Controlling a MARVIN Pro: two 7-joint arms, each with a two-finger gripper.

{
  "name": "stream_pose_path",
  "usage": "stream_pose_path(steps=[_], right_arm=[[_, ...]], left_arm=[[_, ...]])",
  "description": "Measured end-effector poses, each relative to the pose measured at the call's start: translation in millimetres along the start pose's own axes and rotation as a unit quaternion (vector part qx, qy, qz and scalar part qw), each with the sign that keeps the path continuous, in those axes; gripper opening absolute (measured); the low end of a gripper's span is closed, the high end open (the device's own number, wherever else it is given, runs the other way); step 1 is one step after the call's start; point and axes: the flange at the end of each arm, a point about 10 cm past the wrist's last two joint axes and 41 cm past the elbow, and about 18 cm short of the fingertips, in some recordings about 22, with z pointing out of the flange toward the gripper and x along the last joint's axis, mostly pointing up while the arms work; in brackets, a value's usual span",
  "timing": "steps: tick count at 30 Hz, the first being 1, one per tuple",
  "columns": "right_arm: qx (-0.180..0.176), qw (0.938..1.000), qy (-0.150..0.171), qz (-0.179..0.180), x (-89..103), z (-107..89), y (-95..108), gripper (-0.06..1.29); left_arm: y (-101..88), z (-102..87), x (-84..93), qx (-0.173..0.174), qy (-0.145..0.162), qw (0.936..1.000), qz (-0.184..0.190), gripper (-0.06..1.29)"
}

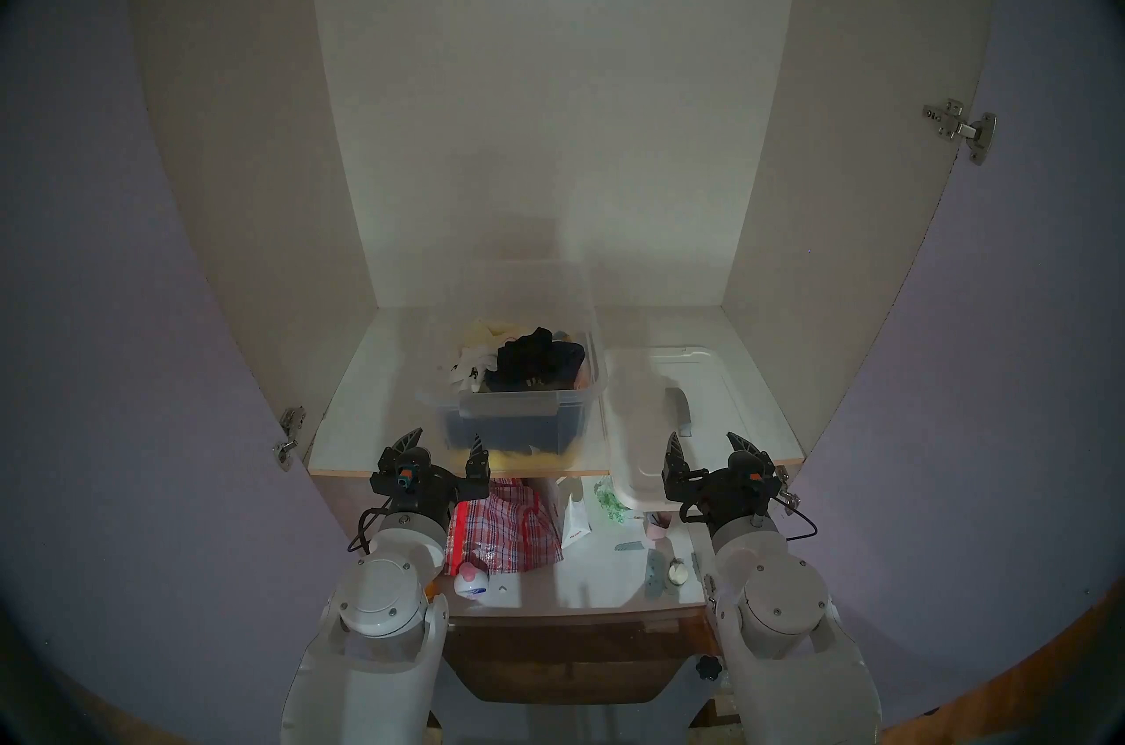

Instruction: Take socks out of the storage bin, place them on top of the cabinet, and put the lid back on the bin

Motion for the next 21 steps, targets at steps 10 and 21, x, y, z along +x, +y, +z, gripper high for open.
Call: stream_pose_path(steps=[10,21], right_arm=[[0.0,1.0,0.0,0.0,-0.3,-0.1,0,1.25],[0.0,1.0,-0.001,0.0,-0.6,-0.1,0,1.25]], left_arm=[[-7.1,-6.7,6.5,0.008,0.003,0.9996,0.027,1.22],[-22.1,-9.0,28.4,0.025,0.05,0.9983,0.017,1.22]])
